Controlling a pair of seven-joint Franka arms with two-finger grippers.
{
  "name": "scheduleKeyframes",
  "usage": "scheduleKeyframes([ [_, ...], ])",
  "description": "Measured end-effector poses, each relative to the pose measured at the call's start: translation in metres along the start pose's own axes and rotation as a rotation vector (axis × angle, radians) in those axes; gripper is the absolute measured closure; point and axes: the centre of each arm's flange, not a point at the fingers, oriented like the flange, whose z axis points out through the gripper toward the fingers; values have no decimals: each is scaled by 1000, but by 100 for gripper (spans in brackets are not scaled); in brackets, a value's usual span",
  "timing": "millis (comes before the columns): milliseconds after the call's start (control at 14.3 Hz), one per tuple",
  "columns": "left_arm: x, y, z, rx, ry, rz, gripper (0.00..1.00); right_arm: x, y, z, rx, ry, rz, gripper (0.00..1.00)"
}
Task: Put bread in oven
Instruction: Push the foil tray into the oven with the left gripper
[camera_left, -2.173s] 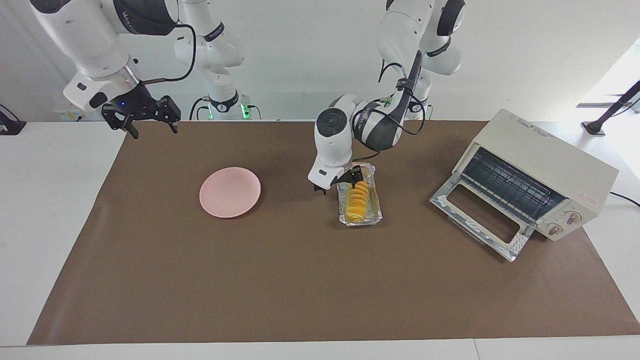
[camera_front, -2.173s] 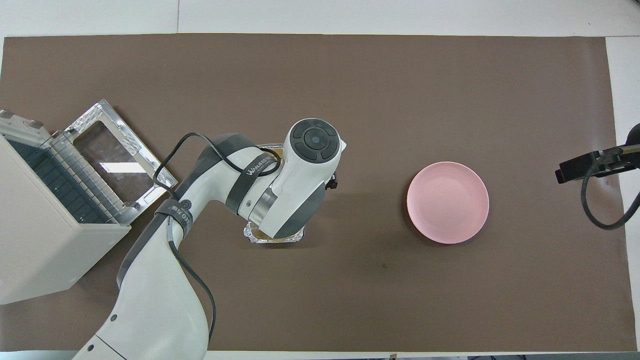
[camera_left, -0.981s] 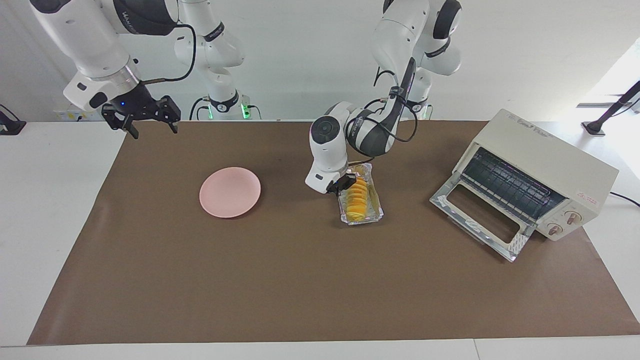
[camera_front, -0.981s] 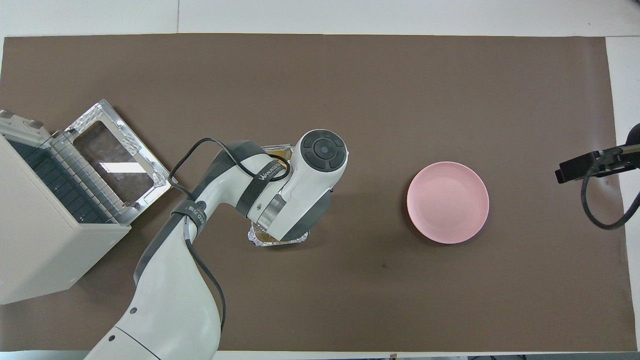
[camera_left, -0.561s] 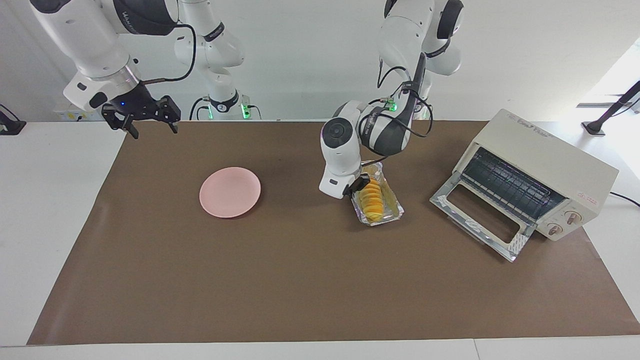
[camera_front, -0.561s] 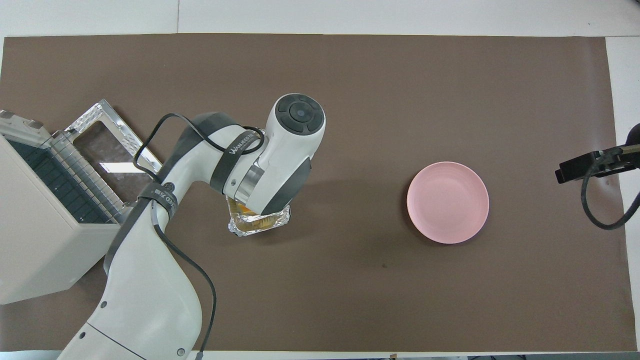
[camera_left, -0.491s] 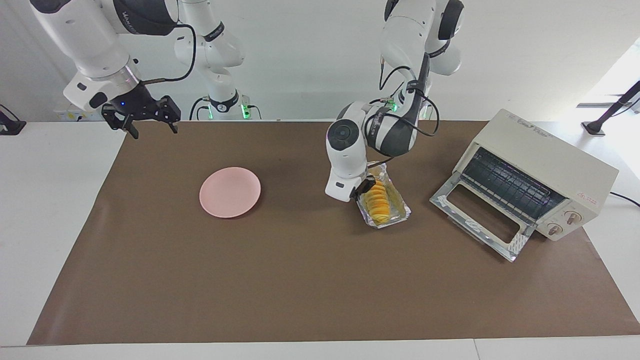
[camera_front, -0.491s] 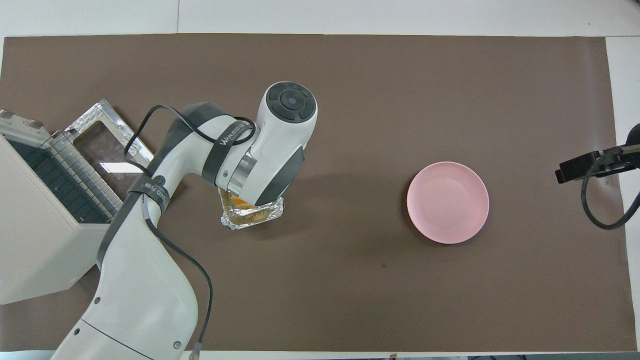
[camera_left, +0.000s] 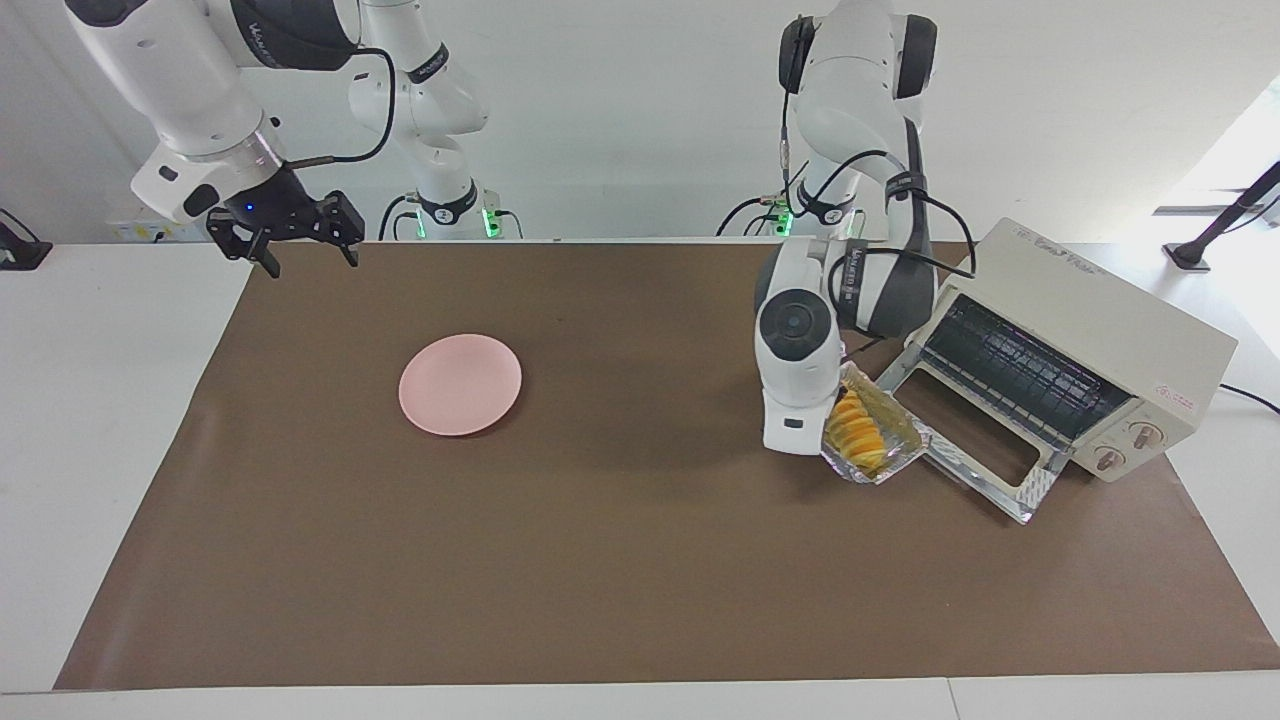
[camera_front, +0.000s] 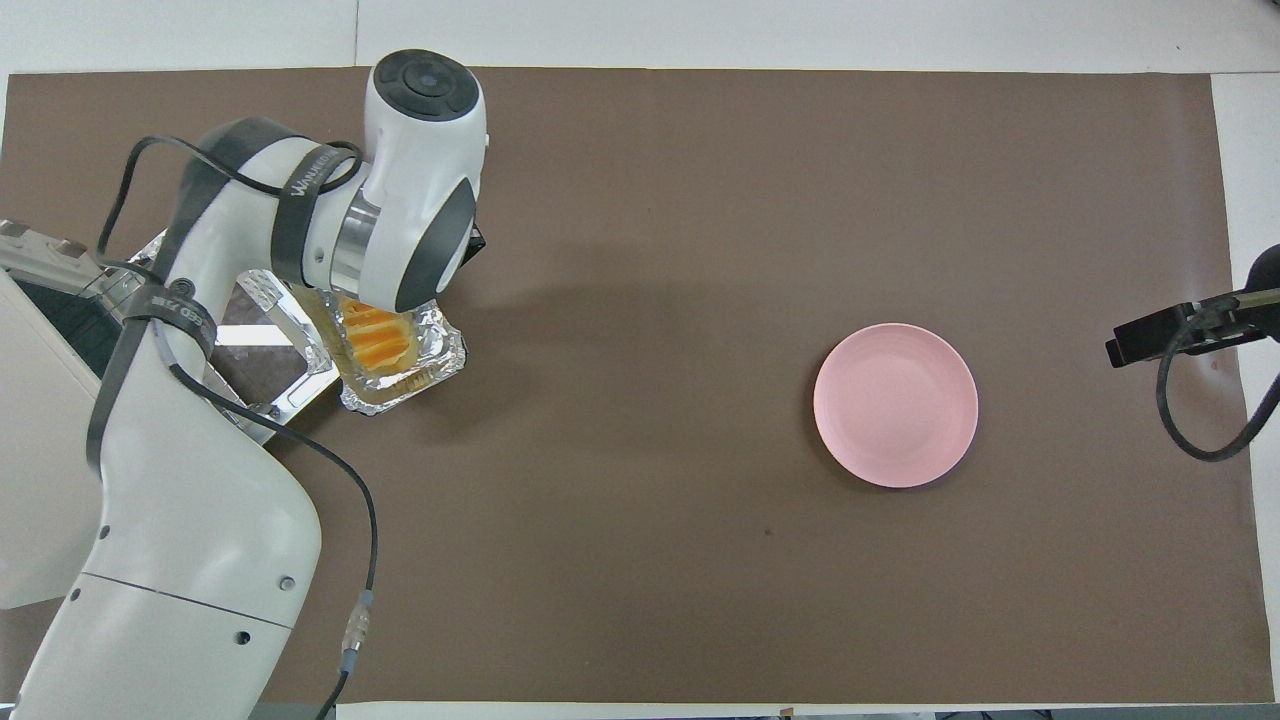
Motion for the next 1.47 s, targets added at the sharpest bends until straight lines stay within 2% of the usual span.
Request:
scheduleKeyframes([
  [210,54,-56,13,2,-44,-72,98,0,0,0,0,0,0,0],
  [491,93,-121,8,-36,-79,-79,98,0,0,0,0,0,0,0],
  [841,100,-167,21,-46,-132,-90,98,0,0,0,0,0,0,0],
  [1472,108,-201,40,-75,-140,-66,98,0,0,0,0,0,0,0],
])
